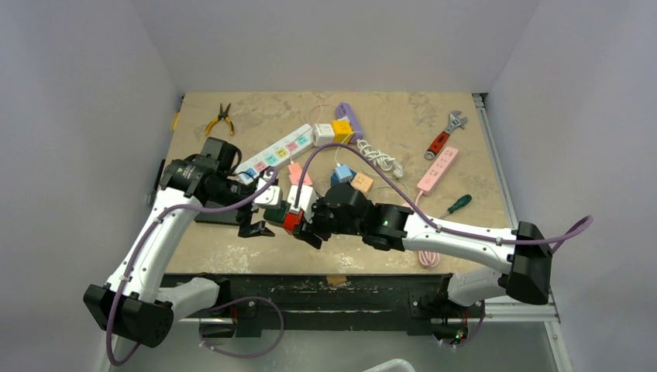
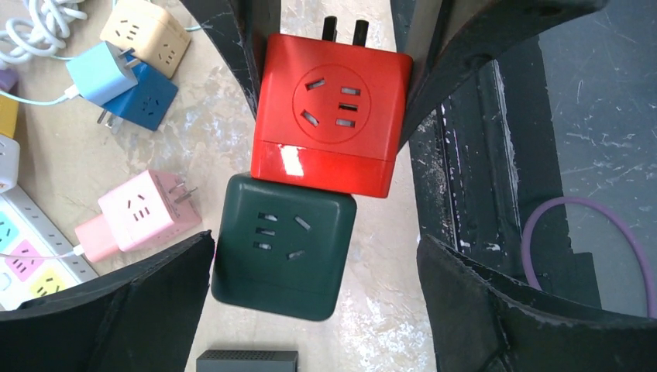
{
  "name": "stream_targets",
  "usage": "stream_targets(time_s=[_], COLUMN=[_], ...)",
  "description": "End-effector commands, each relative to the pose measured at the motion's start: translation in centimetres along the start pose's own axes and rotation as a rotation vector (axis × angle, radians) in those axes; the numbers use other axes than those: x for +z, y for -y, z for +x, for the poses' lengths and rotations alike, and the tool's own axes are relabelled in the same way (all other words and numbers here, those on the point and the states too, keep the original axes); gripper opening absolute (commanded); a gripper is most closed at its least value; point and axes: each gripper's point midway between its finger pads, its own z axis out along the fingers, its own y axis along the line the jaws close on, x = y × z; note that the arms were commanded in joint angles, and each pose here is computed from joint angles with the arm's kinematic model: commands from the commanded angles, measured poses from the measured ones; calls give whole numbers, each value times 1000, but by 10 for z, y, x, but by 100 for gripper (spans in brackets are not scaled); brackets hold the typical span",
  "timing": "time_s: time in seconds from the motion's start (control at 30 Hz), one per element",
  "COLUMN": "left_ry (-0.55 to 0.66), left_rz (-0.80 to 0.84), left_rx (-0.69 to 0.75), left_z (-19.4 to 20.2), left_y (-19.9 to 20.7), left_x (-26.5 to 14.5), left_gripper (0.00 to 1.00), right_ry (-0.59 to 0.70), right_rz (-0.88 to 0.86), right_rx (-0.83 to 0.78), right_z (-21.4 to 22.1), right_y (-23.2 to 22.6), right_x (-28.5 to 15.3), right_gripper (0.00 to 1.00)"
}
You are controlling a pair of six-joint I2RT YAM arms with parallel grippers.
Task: Pull the plug off the socket
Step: Remove the plug from the socket.
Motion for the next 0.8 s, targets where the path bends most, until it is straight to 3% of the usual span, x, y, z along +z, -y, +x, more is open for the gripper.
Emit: stream_targets(time_s=[0.0, 0.47, 0.7, 0.77], left_ry=[61, 32, 17, 5], left_rz=[10, 9, -27, -32], left_rx=[32, 84, 118, 127], left_z=[-11, 3, -3, -1], left_y=[0, 1, -8, -9], left_x=[4, 11, 7, 7], left_gripper=[100, 99, 53, 28], right_ry=[234, 309, 280, 273], right_rz=[9, -57, -109, -112], right_rx=[-26, -33, -39, -39], right_z=[-77, -90, -80, -78], right_y=[4, -8, -17, -18], right_x=[-17, -19, -12, -12], right_gripper=[0, 0, 0, 0])
